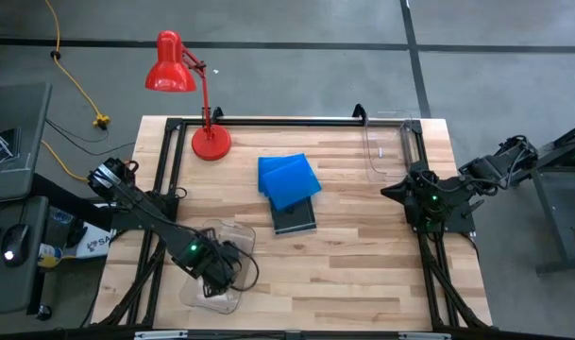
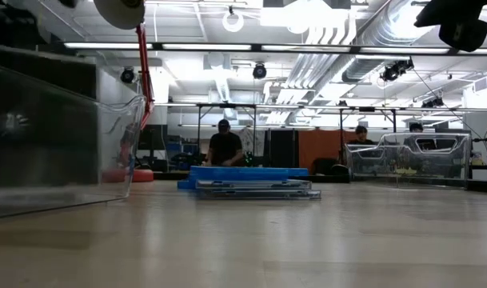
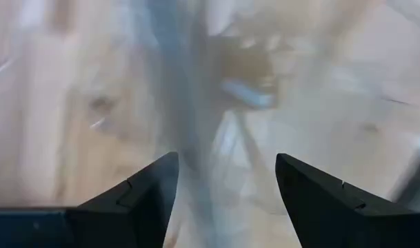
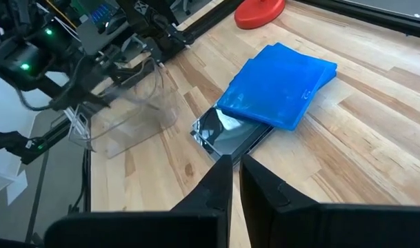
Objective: Pick & place jewel cases by type
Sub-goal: Put the black cd case into the bottom transparent bin, then put the blue cd case into the top transparent bin
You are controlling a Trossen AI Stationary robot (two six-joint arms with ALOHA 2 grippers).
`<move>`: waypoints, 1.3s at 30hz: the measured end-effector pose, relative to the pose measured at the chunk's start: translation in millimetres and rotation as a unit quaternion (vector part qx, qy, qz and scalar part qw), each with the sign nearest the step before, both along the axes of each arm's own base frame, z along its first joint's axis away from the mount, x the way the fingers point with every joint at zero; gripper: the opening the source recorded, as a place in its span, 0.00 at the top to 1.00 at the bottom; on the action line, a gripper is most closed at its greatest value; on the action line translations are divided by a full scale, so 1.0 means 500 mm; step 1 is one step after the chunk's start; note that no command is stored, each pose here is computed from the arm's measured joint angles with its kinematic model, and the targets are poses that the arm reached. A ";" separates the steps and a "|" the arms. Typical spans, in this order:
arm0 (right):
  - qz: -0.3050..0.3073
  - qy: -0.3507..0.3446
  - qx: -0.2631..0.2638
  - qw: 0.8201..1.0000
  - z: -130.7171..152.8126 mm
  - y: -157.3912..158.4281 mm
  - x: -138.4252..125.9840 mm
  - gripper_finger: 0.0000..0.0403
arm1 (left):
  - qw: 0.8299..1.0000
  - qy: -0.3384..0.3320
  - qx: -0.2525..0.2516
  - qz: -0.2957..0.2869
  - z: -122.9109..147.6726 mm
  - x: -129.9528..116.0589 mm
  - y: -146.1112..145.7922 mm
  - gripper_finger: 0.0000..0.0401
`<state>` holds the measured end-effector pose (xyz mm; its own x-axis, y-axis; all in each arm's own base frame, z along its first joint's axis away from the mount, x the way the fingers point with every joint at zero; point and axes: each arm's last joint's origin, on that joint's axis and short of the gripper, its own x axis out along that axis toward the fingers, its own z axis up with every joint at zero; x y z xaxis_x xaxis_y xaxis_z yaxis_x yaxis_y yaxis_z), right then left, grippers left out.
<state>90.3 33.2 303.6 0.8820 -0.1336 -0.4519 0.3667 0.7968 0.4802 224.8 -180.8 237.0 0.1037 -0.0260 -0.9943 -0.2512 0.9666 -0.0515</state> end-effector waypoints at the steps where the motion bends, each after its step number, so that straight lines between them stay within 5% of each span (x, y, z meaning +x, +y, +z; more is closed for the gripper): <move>1: 0.001 0.001 0.001 1.000 0.000 0.000 0.000 0.97 | 1.000 0.005 -0.006 -0.005 0.000 0.000 -0.001 0.40; 25: -0.004 0.009 -0.004 1.000 -0.003 -0.001 -0.002 0.97 | 0.998 0.043 0.036 0.015 0.025 -0.020 0.012 0.40; 39: -0.004 0.009 -0.004 1.000 -0.003 -0.001 -0.002 0.97 | 0.999 0.002 0.039 -0.009 0.061 -0.007 0.006 0.40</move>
<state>89.3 32.5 302.0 0.8730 -0.1432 -0.4662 0.3806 0.7977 0.4678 221.3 -178.0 267.7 0.1008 0.0488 -0.9937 -0.2345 0.9718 0.0240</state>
